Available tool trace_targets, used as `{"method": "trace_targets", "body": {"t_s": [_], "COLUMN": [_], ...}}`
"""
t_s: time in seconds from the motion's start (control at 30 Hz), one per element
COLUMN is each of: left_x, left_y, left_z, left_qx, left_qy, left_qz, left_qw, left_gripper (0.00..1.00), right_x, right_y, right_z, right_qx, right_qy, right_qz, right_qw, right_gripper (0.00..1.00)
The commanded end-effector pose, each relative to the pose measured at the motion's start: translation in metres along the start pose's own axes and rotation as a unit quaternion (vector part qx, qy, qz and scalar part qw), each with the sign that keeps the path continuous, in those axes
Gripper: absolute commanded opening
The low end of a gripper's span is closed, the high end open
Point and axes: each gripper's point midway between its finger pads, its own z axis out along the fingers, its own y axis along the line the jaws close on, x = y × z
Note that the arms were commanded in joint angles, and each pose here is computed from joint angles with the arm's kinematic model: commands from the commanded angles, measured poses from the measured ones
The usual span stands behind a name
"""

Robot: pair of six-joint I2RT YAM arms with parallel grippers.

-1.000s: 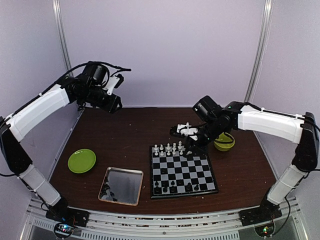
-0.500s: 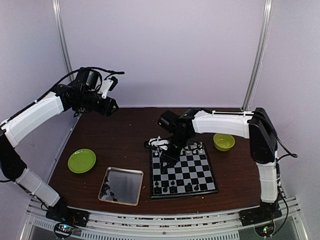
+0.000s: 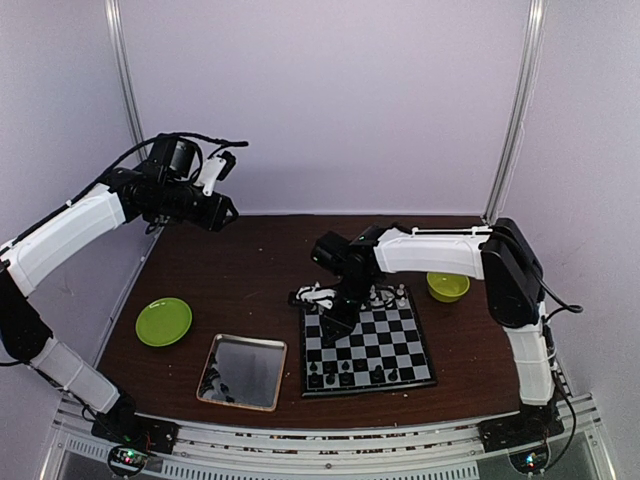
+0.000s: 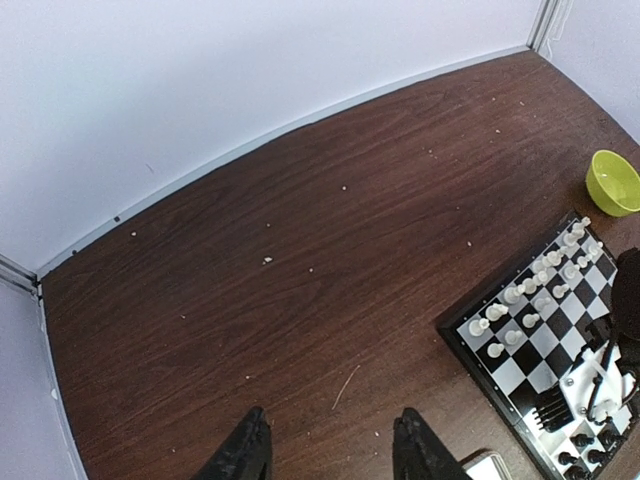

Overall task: Set up the chess pieces on the board
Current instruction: Pick up the knight from the chessboard, then place the knight at b8.

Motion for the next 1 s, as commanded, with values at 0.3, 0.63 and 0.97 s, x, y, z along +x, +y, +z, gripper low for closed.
{"method": "trace_targets", "body": {"t_s": [0.3,0.63,0.97], "left_x": [-0.013,-0.011,-0.005], "left_y": [-0.003,-0.003,-0.008], "left_z": [-0.002,0.0,0.01], "left_qx": [0.011,0.012,0.025], "left_qy": [-0.022,-0.011,0.003], "left_qz": [0.001,0.006,0.003], "left_qw": [1.0,1.0,1.0], "left_gripper": [0.43,0.43,0.42], "right_x": [0.004,0.099,0.159], "right_y": [-0.005,-0.021,0.015], "right_z": [-0.027,-0.083,-0.08], "right_qx": [0.031,0.097,0.087], "right_qy": [-0.007,0.004,0.019], "right_qz": [-0.006,-0.003,-0.052], "right_qw": [0.999,0.995,0.995], "right_gripper": [0.04,0.04,0.04]}}
